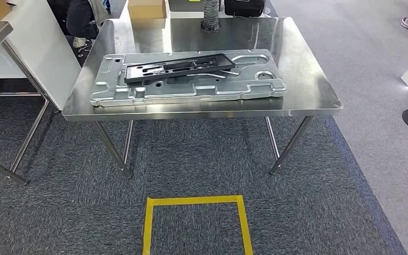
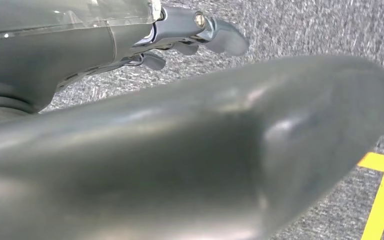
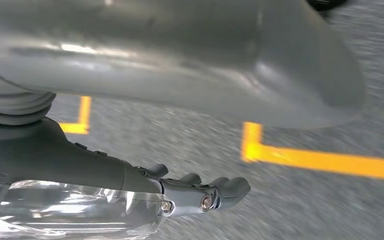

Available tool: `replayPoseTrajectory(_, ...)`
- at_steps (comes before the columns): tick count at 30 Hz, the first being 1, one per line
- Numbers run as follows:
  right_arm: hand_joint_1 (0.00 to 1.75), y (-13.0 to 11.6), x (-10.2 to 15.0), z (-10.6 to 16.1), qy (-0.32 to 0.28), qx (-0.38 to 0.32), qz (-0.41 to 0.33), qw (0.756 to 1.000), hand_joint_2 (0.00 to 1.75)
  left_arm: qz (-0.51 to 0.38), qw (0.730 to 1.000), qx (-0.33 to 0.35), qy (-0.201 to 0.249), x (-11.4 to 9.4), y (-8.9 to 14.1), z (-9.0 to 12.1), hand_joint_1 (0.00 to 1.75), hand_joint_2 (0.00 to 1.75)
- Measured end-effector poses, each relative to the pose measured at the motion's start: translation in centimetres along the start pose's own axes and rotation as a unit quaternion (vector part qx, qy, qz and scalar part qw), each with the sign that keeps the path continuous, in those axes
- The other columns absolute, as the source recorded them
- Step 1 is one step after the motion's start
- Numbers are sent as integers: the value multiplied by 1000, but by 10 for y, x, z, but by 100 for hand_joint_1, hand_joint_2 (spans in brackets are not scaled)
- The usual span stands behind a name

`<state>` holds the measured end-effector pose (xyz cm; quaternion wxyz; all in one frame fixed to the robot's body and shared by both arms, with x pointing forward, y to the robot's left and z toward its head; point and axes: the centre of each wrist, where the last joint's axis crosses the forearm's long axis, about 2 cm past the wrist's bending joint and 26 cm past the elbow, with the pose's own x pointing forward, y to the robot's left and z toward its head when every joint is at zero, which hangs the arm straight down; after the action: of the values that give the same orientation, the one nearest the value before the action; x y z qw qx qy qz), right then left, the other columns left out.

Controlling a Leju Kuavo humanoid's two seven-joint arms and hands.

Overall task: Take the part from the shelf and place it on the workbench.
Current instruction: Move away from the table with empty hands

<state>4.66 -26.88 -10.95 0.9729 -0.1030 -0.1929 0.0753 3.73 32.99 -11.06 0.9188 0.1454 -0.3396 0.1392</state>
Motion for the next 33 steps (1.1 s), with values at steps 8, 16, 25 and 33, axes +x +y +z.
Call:
replayPoseTrajectory(8,0,2,-6,2,28,17,7,999,0,-4,1000,-2,2,0,1,0,0,0)
replayPoseTrajectory(16,0,1,-2,0,34,33,-4,999,0,1,1000,-9,-1,-1,-1,1,0,0)
replayPoseTrajectory(25,0,5,-4,1,56,72,-55,994,0,-1,1000,-11,1,-1,0,0,0,0)
replayPoseTrajectory(33,0,4,-6,1,85,79,-114,987,0,-12,1000,-11,25,1,1,-1,0,0)
